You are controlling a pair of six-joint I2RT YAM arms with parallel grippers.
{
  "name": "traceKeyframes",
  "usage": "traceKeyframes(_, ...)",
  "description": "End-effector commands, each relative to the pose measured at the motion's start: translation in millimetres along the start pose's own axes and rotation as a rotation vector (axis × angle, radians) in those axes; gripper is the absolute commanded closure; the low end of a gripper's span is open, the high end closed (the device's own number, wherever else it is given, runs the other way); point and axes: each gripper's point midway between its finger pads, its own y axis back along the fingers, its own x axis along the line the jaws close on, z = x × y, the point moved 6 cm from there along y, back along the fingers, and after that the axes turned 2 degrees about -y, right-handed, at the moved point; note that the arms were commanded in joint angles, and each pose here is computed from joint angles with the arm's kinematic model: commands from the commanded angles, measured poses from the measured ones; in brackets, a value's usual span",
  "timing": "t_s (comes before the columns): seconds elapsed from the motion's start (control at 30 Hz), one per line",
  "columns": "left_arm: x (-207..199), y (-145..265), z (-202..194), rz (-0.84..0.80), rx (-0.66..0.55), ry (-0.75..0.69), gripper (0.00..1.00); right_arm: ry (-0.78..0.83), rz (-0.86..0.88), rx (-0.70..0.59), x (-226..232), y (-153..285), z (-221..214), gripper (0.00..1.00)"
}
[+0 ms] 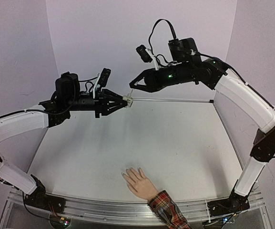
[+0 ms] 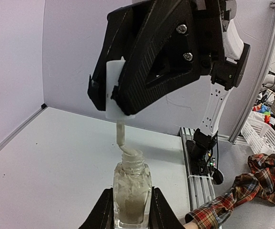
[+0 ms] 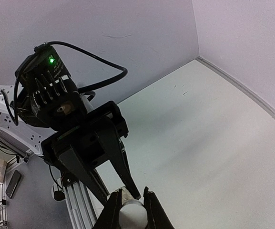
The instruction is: Paint the nails
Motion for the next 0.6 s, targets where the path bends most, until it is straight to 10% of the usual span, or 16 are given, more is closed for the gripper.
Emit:
traceKeyframes(0.0,-6.1,8.8,21.5,0.014,-0.058,-0.055,1.0,0.015,0.025,-0.03,5.0,7.8,5.3,1.0)
traceKeyframes(0.57,8.8,8.5,4.3,0.128,-0.026,-0.059,1.0,-0.064,-0.103,-0.113,-0.5,30.6,13.9,1.0)
